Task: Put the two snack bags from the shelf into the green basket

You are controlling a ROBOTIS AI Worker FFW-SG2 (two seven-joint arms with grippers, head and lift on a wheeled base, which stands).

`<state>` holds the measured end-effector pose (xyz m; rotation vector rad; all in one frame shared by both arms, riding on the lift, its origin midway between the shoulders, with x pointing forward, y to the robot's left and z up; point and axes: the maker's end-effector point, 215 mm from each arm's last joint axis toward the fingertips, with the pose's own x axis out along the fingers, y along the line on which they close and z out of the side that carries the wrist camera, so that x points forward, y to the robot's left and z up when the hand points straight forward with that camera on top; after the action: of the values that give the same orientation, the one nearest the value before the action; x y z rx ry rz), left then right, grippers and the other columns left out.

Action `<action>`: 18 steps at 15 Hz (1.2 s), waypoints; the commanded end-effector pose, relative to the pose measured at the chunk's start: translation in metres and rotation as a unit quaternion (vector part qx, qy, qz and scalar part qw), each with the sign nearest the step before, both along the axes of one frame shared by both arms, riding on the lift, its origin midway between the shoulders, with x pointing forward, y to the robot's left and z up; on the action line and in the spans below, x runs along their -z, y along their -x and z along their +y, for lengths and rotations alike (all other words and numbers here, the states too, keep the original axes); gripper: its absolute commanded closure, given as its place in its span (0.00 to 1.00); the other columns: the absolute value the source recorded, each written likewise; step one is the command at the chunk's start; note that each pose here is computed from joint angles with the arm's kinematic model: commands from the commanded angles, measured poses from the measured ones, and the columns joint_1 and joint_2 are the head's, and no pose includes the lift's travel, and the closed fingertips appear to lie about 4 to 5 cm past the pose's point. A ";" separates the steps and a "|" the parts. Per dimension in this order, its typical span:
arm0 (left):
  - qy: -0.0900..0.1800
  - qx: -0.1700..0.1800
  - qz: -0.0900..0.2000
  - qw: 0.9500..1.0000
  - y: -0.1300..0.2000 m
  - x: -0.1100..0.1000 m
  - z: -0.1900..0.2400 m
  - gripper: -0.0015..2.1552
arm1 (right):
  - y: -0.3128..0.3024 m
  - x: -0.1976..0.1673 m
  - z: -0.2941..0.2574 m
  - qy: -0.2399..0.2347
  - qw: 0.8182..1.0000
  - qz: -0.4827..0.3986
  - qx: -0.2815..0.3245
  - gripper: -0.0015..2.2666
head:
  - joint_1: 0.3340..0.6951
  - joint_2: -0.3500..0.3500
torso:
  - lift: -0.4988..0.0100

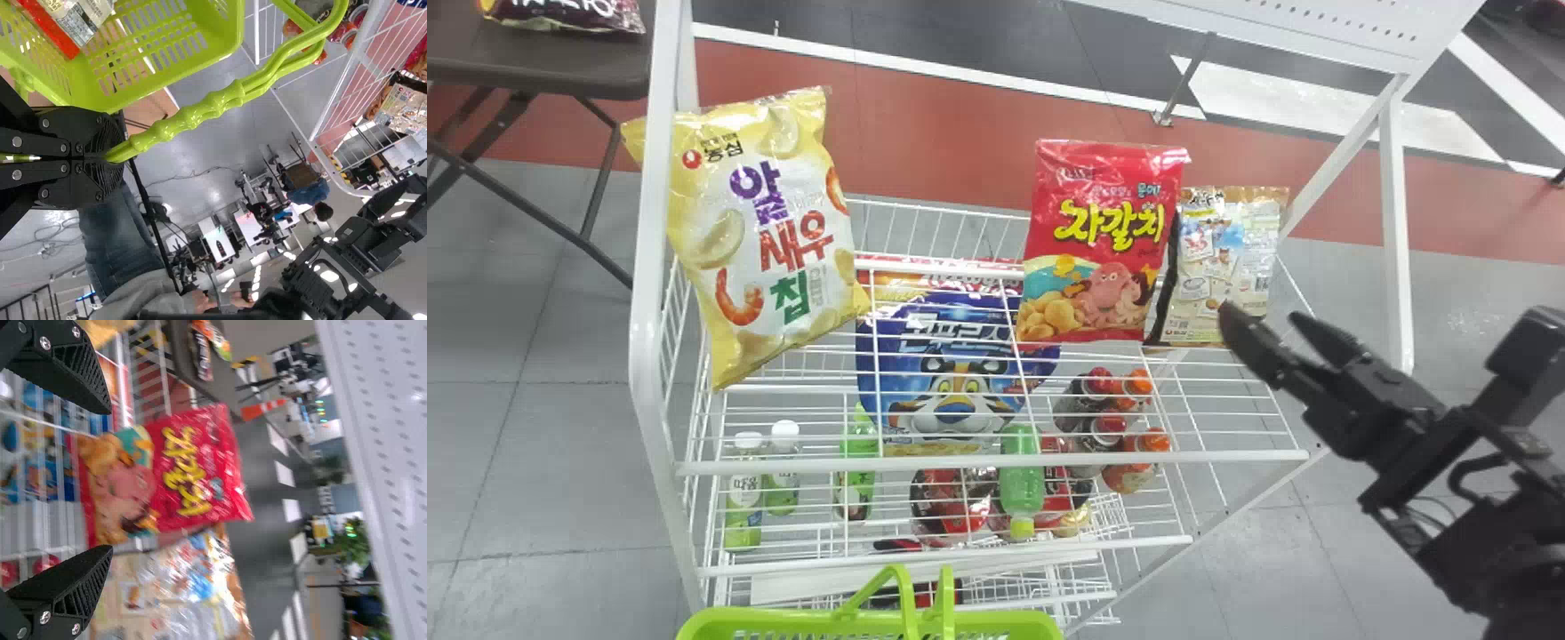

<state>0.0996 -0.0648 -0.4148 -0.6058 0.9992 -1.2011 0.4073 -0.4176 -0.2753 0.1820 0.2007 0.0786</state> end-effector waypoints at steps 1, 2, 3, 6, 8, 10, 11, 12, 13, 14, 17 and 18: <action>0.000 0.000 0.001 1.000 0.001 0.001 0.000 0.84 | -0.011 -0.005 -0.035 0.017 0.999 -0.024 0.018 0.04 | 1.00 0.00 | 0.96; 0.000 0.001 0.001 1.000 0.001 0.000 -0.001 0.84 | -0.015 -0.003 -0.046 0.019 0.999 -0.026 0.019 0.04 | 1.00 0.00 | 0.96; 0.000 0.001 0.001 1.000 0.002 0.001 0.000 0.84 | -0.019 0.004 -0.055 0.018 0.999 -0.022 0.022 0.04 | 1.00 0.00 | 0.96; -0.001 0.002 0.004 1.000 0.005 0.001 0.000 0.84 | -0.031 0.022 -0.073 0.025 0.999 -0.022 0.032 0.04 | 1.00 0.00 | 0.96; -0.002 0.003 0.001 1.000 0.005 -0.001 0.001 0.84 | -0.039 0.035 -0.070 0.036 0.999 -0.024 0.027 0.04 | 1.00 0.00 | 0.96; -0.002 0.003 0.002 1.000 0.008 -0.002 0.002 0.84 | -0.052 0.047 -0.067 0.041 0.999 -0.025 0.025 0.04 | 1.00 0.00 | 0.96; -0.003 0.004 0.002 1.000 0.009 -0.002 0.002 0.84 | -0.057 0.052 -0.066 0.040 0.999 -0.021 0.024 0.04 | 1.00 0.00 | 0.96; -0.001 0.004 0.000 1.000 0.008 -0.003 0.002 0.84 | -0.065 0.056 -0.065 0.041 0.999 -0.018 0.024 0.04 | 1.00 0.00 | 0.96; -0.001 0.003 0.000 1.000 0.008 -0.003 0.003 0.84 | -0.072 0.063 -0.059 0.041 0.999 -0.012 0.019 0.04 | 1.00 0.00 | 0.96; 0.000 0.000 -0.004 1.000 0.006 -0.004 0.003 0.84 | -0.079 0.065 -0.057 0.045 0.999 -0.011 0.018 0.04 | 1.00 0.00 | 0.96; 0.002 -0.001 -0.004 1.000 0.007 -0.005 0.005 0.84 | -0.098 0.076 -0.053 0.059 0.998 -0.004 0.020 0.04 | 1.00 0.00 | 0.96; 0.003 0.000 -0.004 1.000 0.007 -0.005 0.005 0.84 | -0.103 0.081 -0.056 0.064 0.998 0.000 0.028 0.04 | 1.00 0.00 | 0.96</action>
<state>0.0925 -0.0604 -0.4099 -0.6050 0.9893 -1.2054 0.5032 -0.4733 -0.3501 0.0712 0.1910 0.0191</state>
